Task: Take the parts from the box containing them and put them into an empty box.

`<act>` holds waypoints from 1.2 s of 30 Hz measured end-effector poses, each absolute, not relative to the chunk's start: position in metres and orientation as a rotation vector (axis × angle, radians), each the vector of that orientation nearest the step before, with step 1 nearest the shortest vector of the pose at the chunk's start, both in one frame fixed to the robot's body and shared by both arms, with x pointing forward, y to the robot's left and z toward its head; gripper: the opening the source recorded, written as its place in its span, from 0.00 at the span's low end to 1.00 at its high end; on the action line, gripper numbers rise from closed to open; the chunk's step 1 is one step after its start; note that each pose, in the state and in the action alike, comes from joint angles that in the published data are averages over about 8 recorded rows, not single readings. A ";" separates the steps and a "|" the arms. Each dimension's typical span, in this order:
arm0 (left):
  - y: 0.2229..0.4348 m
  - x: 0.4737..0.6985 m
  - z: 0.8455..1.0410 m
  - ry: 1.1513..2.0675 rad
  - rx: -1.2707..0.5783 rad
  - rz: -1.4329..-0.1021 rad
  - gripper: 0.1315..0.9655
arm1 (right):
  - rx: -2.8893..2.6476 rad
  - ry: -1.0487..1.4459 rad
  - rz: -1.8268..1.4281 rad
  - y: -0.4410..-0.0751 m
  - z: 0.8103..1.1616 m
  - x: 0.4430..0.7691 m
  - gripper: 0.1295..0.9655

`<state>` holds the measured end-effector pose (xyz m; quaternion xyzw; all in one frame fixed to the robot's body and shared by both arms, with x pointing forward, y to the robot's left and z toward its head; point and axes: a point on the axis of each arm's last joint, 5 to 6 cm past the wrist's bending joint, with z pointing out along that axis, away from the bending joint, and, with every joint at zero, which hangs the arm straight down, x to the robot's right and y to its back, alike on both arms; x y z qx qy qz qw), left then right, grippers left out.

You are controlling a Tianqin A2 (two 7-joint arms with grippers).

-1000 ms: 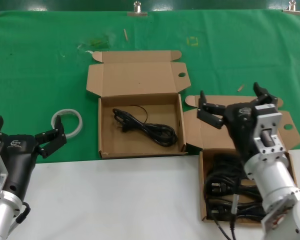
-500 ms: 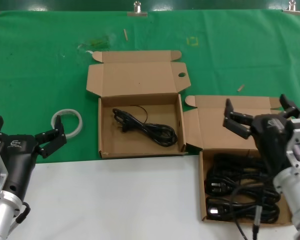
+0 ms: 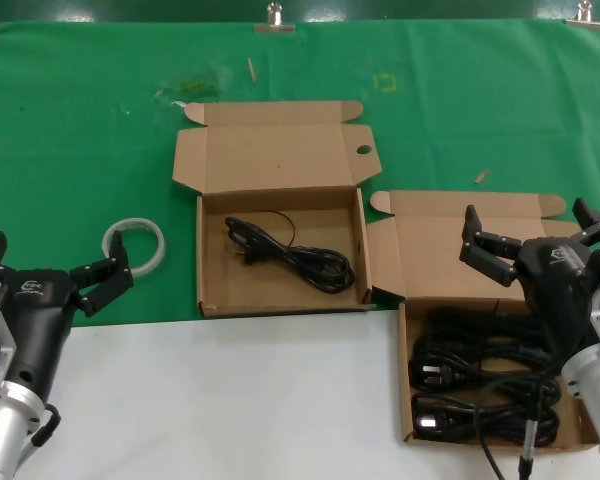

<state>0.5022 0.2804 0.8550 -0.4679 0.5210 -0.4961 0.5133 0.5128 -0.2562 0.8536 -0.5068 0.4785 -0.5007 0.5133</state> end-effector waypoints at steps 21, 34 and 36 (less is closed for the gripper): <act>0.280 0.502 0.855 1.253 -1.125 -1.193 1.00 | -1.218 1.151 -1.204 -0.256 0.854 0.513 1.00; 0.280 0.502 0.855 1.253 -1.125 -1.193 1.00 | -1.218 1.151 -1.204 -0.256 0.854 0.513 1.00; 0.280 0.502 0.855 1.253 -1.125 -1.193 1.00 | -1.218 1.151 -1.204 -0.256 0.854 0.513 1.00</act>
